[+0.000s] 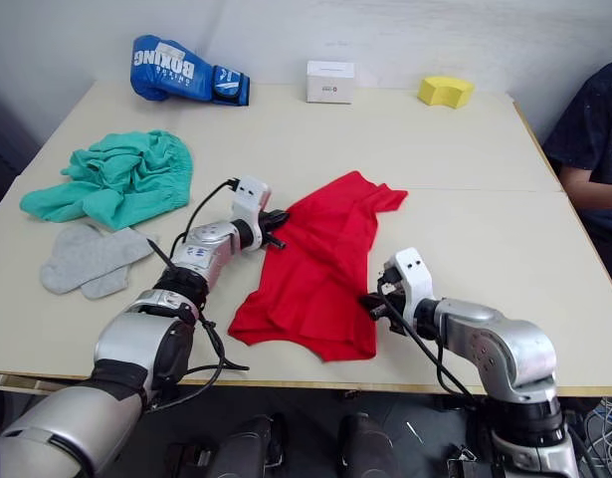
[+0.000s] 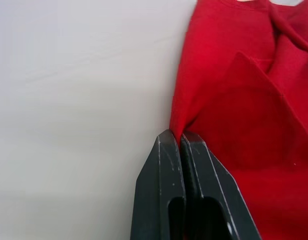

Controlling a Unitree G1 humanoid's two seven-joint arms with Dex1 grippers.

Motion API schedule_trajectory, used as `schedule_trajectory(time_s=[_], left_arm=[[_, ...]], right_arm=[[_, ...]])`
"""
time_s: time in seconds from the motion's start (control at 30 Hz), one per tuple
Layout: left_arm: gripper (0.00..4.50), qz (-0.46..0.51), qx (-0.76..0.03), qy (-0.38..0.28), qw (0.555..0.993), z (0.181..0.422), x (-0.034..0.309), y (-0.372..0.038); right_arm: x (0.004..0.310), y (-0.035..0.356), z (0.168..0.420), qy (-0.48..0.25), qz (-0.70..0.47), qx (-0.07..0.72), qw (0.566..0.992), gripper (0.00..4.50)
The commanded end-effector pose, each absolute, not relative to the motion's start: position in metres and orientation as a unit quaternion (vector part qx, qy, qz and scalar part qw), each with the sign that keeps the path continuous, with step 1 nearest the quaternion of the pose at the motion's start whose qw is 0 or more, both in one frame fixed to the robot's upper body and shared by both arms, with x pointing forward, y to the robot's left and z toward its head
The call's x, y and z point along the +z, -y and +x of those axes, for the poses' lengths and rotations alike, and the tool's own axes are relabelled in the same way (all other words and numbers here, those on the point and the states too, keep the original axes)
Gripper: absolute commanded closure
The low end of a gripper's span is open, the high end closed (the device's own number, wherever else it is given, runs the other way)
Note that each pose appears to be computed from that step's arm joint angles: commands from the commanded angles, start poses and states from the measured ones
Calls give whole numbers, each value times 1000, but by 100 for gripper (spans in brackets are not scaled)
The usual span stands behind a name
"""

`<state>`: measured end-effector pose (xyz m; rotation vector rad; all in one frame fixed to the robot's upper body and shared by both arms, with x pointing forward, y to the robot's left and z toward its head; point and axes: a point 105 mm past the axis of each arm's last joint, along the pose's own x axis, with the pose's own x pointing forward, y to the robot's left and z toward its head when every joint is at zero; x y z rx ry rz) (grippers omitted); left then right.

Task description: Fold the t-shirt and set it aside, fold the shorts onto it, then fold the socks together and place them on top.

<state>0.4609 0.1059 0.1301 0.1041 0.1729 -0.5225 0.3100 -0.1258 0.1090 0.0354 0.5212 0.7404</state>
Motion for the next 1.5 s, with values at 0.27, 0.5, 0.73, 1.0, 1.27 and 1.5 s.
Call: schedule_trajectory(time_s=[0.27,0.5,0.73,1.0,1.27,1.5], left_arm=[[448,52,-252,-52,965,457,138,-134],[290,52,-258,-58,963,443,139,-169],[58,230,-340,-24,912,391,149,-207],[1,505,-516,64,688,328,129,-200],[1,571,-578,89,576,317,105,-188],[1,590,-585,137,540,320,103,-168]], right_arm=[[121,98,337,-216,12,414,884,448],[135,118,318,-211,1,440,873,274],[162,163,298,-66,-138,482,863,95],[126,193,303,36,-398,497,770,95],[99,167,303,110,-497,569,645,95],[86,140,307,159,-529,592,586,95]])
